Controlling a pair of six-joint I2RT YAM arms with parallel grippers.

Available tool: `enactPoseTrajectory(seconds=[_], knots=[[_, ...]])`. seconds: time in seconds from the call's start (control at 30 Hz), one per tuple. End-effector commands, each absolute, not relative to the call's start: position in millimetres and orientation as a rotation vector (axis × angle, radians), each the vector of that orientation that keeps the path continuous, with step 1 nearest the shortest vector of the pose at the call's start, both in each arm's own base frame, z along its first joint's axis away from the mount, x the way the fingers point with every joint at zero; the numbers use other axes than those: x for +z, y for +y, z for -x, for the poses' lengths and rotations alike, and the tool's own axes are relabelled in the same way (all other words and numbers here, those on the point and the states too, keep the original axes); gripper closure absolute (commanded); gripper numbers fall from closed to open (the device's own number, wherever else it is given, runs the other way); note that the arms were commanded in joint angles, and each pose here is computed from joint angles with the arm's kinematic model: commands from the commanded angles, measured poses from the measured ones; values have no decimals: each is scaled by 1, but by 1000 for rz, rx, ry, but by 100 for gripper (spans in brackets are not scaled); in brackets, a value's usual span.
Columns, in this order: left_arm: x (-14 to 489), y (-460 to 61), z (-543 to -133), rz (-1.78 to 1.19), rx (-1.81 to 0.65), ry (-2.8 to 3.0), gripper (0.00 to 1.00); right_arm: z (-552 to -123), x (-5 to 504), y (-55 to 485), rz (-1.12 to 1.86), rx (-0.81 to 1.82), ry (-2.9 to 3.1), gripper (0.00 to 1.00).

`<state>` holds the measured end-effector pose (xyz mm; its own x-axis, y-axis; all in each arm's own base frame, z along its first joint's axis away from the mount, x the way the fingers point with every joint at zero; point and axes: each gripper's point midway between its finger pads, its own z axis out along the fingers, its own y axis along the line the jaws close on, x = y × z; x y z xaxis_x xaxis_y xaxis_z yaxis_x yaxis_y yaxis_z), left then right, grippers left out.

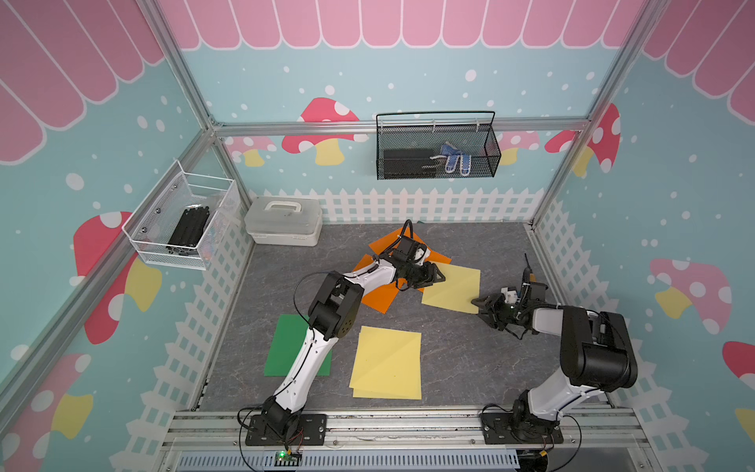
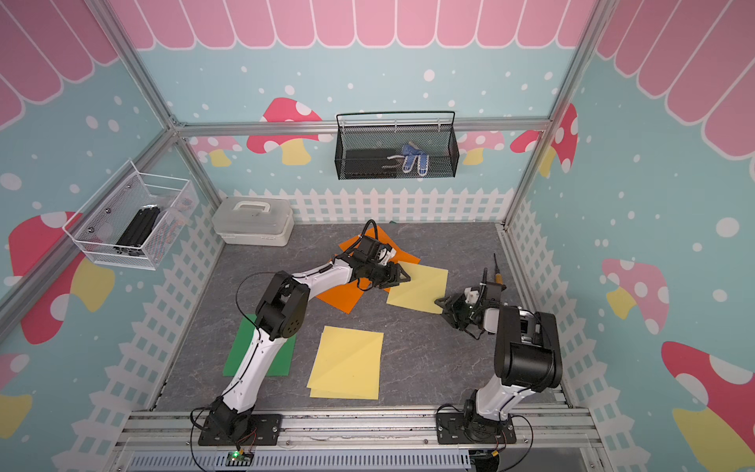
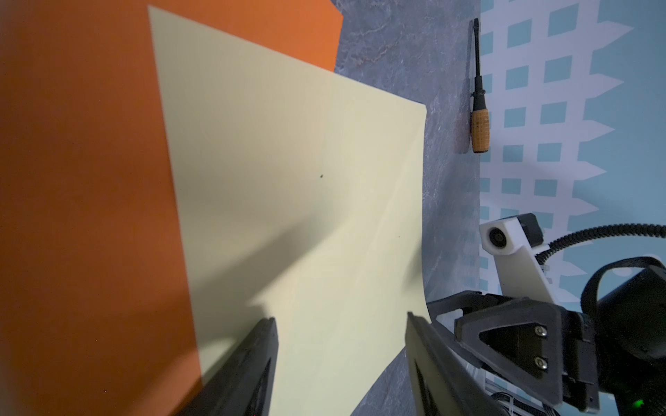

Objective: Sort the scattered colored papers by color
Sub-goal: Pick up the colored paper from the center of the board.

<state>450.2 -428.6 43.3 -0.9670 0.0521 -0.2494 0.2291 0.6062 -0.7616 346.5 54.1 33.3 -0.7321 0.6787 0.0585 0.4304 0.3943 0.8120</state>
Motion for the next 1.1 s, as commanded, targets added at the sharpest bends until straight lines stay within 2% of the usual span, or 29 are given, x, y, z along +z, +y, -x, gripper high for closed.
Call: enactPoseTrajectory(seconds=[0.0, 0.57, 1.07], knots=[[10, -417, -436, -180, -1199, 2750, 39, -323, -12, 44, -1156, 1109, 2480, 49], [7, -413, -435, -217, -1211, 2783, 39, -367, -1, 39, -884, 1084, 2630, 52], [4, -412, -431, -250, -1220, 2810, 39, -379, -11, 64, -814, 1246, 2672, 54]])
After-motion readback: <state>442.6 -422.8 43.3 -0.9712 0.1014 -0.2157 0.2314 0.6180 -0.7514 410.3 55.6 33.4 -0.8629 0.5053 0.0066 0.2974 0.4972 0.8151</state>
